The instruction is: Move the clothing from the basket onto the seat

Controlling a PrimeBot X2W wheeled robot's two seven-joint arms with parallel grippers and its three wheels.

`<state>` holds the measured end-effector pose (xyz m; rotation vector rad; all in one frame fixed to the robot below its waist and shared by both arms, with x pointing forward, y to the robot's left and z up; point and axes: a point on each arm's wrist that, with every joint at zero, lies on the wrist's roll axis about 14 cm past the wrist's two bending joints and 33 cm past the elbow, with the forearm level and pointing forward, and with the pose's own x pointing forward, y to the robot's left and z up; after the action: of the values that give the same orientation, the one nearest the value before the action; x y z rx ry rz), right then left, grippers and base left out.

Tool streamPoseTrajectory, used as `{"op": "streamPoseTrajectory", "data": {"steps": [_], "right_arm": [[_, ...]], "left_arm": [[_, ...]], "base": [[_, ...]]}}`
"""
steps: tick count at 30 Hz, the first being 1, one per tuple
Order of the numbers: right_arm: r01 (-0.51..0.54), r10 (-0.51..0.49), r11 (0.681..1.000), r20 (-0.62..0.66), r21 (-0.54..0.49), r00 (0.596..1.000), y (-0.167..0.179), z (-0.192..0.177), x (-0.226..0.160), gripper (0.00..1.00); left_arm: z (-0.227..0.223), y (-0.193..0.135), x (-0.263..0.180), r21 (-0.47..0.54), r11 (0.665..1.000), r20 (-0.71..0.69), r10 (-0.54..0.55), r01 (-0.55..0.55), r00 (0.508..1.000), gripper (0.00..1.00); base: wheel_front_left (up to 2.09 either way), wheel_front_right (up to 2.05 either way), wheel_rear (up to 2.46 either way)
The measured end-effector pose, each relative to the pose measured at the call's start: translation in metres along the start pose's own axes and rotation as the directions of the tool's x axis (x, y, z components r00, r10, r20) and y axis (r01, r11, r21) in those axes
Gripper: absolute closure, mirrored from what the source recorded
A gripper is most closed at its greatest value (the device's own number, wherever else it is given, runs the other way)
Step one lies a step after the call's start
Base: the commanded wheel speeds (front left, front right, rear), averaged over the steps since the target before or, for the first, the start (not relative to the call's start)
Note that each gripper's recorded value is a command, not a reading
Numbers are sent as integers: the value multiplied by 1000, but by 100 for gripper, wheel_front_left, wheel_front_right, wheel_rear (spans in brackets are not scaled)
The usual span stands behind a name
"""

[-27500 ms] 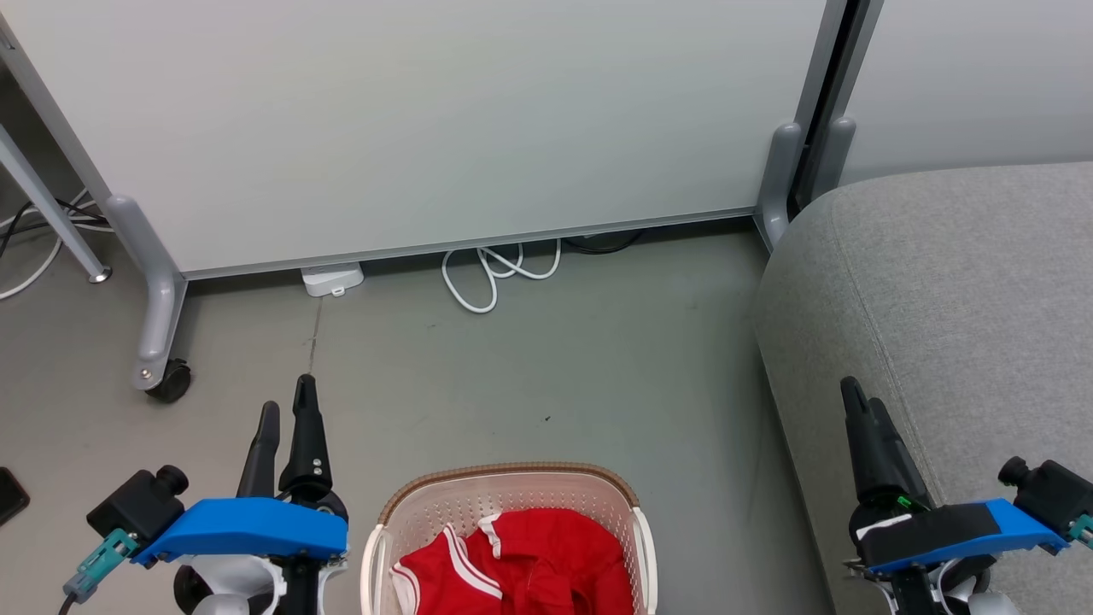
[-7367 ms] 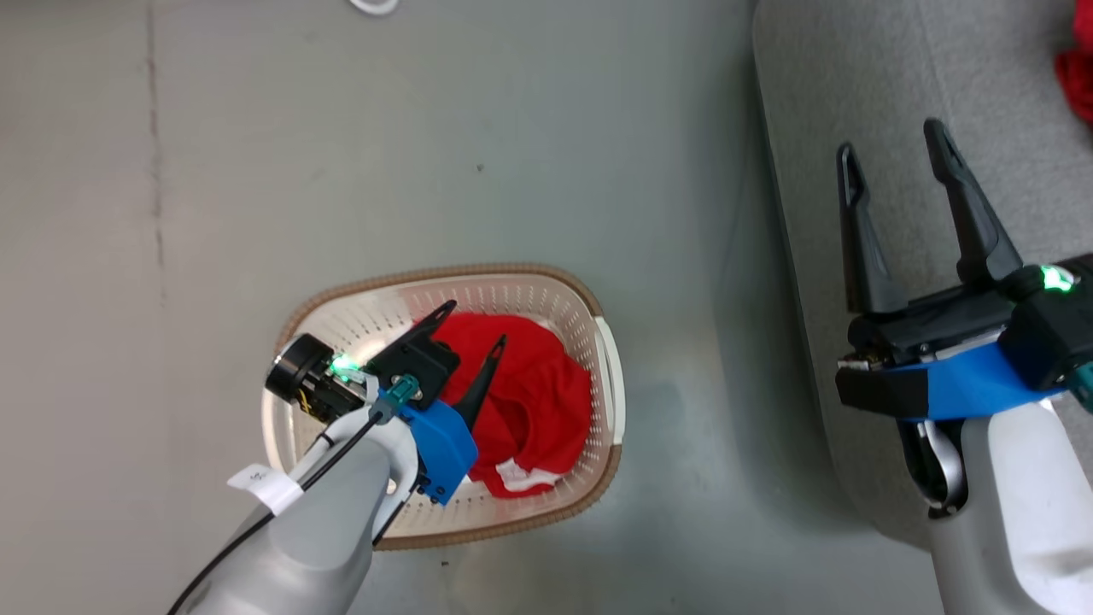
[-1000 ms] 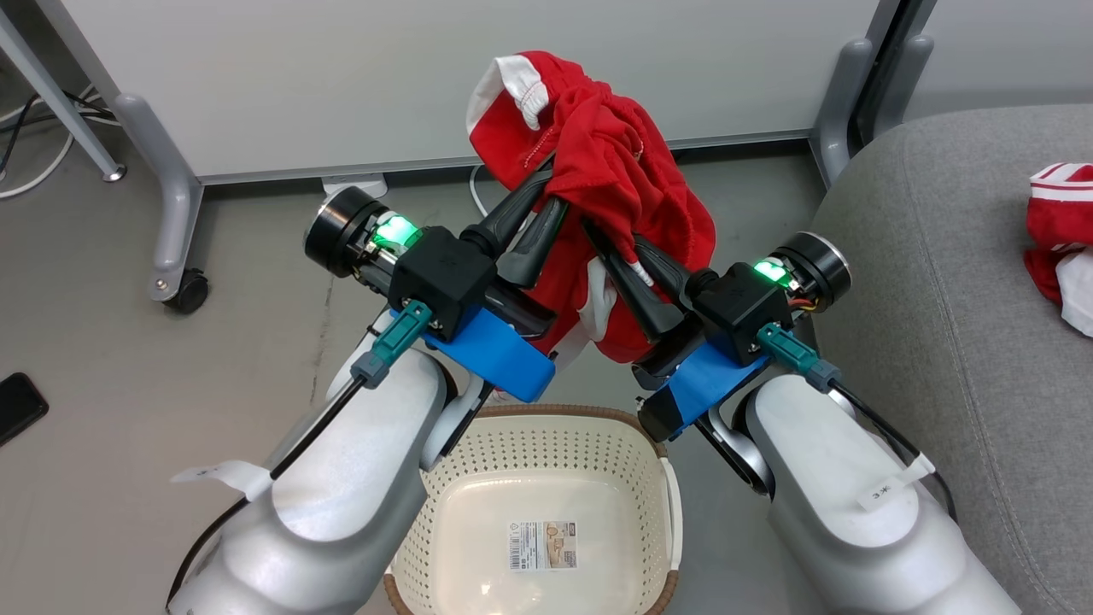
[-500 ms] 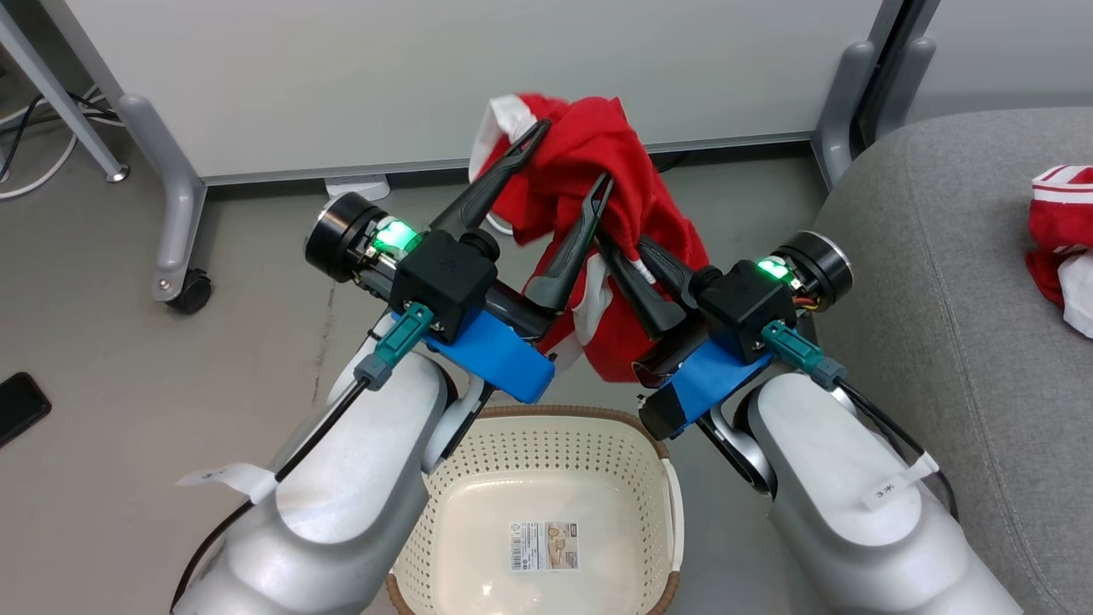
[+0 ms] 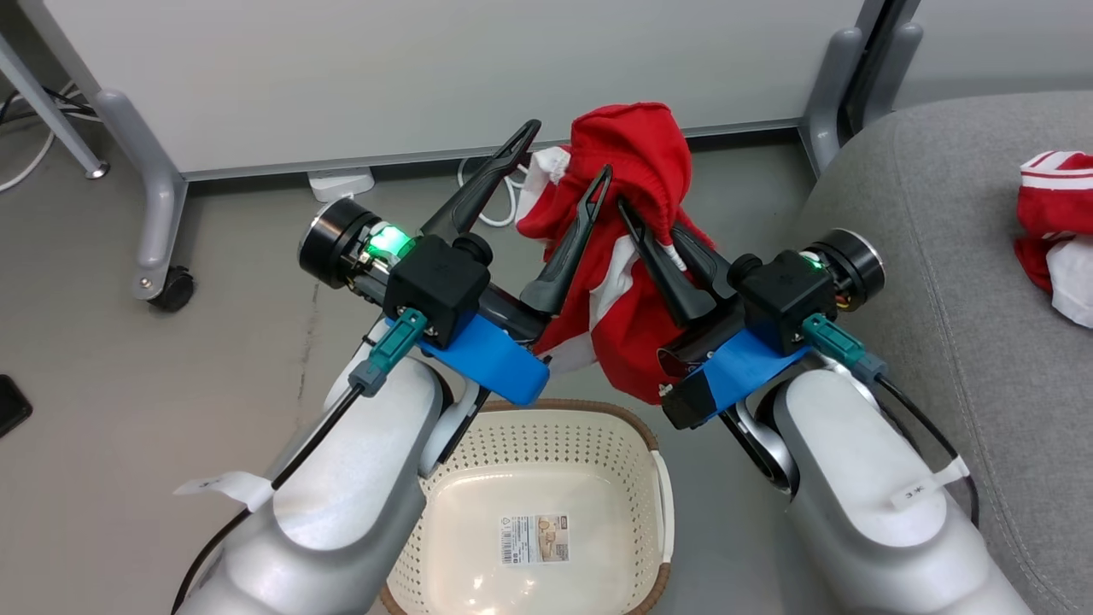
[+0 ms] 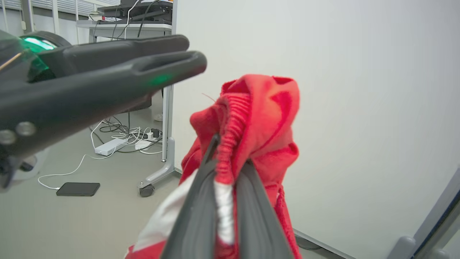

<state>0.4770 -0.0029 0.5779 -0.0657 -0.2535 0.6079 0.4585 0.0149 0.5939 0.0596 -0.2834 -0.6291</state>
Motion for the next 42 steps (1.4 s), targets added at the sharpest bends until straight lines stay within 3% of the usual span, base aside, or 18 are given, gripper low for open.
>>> {"op": "streamPoseTrajectory", "data": {"steps": [16, 27, 42], "right_arm": [[239, -240, 971, -61, -19, 969, -78, -23, -56, 100], [425, -430, 903, -103, -67, 897, -131, -31, -114, 100], [575, -585, 811, -172, -106, 793, -156, -43, -183, 100]], "left_arm": [[-36, -39, 27, -84, 989, -31, -124, 121, 992, 0], [-58, -85, 54, -134, 956, -27, -266, 260, 964, 0], [-71, -144, 73, -188, 889, -2, -426, 418, 905, 0]], "base": [[0, 0, 0], [0, 0, 0], [0, 0, 0]]}}
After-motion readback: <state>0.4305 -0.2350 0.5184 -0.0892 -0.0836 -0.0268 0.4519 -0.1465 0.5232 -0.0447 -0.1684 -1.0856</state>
